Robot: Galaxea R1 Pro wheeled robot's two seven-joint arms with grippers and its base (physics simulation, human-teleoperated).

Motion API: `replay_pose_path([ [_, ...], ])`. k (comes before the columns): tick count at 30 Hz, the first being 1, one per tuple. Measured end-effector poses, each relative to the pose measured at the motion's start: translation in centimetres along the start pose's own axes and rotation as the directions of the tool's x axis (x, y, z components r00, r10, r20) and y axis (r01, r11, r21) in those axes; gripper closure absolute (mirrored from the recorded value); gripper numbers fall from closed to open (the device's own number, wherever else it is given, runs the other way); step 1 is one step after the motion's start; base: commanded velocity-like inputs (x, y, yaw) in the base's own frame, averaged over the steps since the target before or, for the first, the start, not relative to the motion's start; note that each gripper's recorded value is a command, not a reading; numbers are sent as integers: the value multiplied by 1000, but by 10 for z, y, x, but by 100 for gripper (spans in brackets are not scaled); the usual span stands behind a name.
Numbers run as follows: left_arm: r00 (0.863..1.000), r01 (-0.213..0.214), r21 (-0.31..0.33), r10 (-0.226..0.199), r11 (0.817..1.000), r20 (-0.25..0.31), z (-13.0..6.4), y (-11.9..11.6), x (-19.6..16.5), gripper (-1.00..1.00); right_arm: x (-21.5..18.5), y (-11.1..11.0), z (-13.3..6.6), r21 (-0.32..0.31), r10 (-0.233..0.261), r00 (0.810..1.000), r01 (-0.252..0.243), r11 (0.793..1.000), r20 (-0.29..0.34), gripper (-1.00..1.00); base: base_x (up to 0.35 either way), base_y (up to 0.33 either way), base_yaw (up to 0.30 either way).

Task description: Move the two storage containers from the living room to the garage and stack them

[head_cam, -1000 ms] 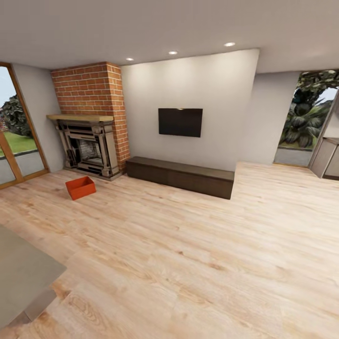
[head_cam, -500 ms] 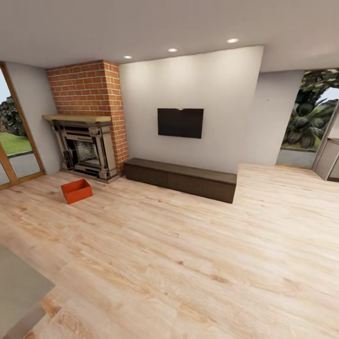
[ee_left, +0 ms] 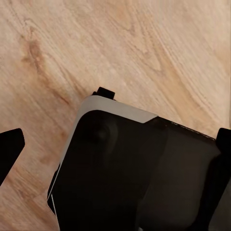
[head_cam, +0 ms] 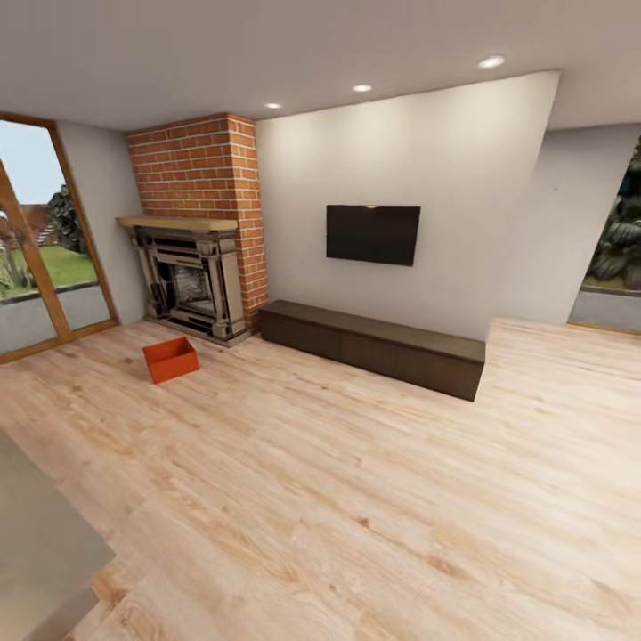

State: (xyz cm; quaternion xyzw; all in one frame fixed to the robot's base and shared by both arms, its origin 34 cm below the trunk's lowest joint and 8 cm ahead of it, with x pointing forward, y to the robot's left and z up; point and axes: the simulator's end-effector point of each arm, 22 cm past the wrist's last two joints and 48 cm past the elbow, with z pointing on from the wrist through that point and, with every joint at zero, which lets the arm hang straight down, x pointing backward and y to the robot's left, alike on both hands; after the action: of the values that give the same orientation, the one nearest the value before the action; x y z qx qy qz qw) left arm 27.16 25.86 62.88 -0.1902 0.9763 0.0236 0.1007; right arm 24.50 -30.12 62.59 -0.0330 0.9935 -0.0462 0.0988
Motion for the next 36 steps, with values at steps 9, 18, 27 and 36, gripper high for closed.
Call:
replay_pose_path([
  [9,1000,0,0,0,1000,0,0,0,0,-100,0,0,0,0,0,1000,0,1000,0,-100,324,0,212],
  [18,1000,-1,1,1,1000,1,0,-1,0,-100,0,0,0,-1,-1,1000,1,1000,0,-100,324,0,10],
  [27,1000,-2,2,2,1000,1,0,-1,0,-100,0,0,0,1,-1,1000,1,1000,0,-100,324,0,39],
  [36,1000,-1,1,1,1000,1,0,-1,0,-100,0,0,0,1,-1,1000,1,1000,0,-100,324,0,236],
])
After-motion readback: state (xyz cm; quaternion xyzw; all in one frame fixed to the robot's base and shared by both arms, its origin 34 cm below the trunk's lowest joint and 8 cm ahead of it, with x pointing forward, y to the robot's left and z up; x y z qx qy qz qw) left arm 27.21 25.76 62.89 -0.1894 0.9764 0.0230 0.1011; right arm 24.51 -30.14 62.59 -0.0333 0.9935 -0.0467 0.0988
